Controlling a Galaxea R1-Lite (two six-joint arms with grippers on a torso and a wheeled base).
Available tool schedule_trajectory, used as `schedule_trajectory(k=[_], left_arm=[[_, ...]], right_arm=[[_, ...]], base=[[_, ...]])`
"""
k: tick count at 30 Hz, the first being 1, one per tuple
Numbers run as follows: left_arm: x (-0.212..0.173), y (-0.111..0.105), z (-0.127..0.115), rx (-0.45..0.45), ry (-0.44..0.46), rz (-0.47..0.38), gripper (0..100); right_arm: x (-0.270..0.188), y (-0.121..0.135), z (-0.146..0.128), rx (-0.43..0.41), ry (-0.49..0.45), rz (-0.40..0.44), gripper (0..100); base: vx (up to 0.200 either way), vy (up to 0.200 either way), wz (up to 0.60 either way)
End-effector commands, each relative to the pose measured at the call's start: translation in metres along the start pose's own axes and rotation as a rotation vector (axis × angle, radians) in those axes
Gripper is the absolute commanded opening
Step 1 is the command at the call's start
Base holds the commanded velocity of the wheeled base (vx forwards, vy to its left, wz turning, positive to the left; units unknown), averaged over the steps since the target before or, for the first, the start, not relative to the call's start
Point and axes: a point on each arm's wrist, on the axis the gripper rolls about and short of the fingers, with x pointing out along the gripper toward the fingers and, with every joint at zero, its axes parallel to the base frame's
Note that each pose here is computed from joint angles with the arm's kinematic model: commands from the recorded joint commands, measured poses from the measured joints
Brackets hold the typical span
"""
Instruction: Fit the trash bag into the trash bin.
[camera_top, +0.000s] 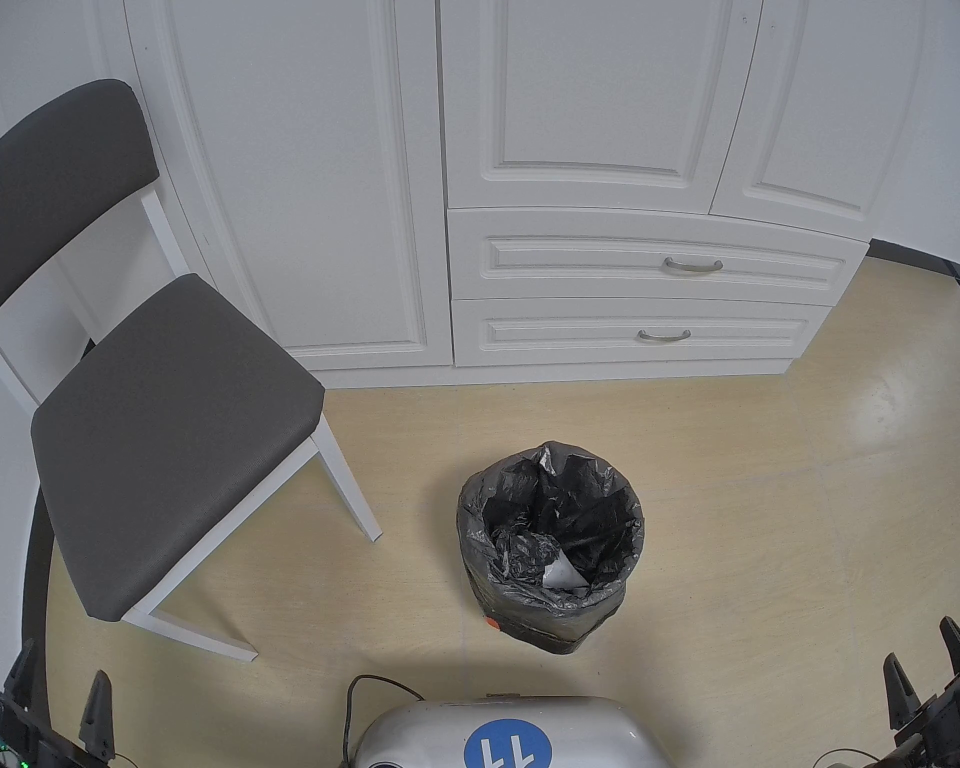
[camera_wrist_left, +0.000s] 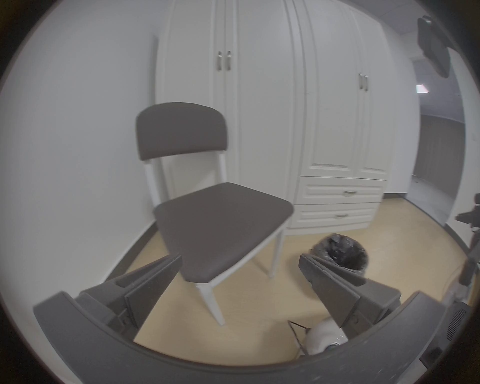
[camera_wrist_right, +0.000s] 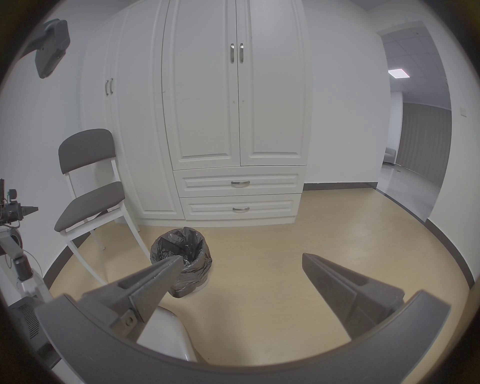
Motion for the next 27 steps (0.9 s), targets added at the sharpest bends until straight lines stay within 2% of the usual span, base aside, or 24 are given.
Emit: schedule_trajectory(k=[1,16,22,27], left_arm=[[0.0004,-0.0015,-0.005,0.018,0.004,-0.072,100],[0.0006,-0.001,-0.0057,0.001,0.001,-0.047,100],[0.0004,-0.0015,-0.0054,0.053,0.002,-0.07,100],[0.0006,-0.0013,-0.0058,0.01,0.002,-0.061,100]], right_arm=[[0.0,0.0,-0.0043,0.003,-0.001,0.001,100],[0.0002,-0.0001,-0.004,0.006,-0.009,-0.002,100],[0.0001,0.0,-0.0036,-0.014,-0.01,-0.003,100],[0.0002,0.0,-0.0039,0.0,-0.01,-0.002,100]], base=[[0.0,0.0,0.0],[0.0,0.0,0.0],[0.0,0.0,0.0],[0.0,0.0,0.0]])
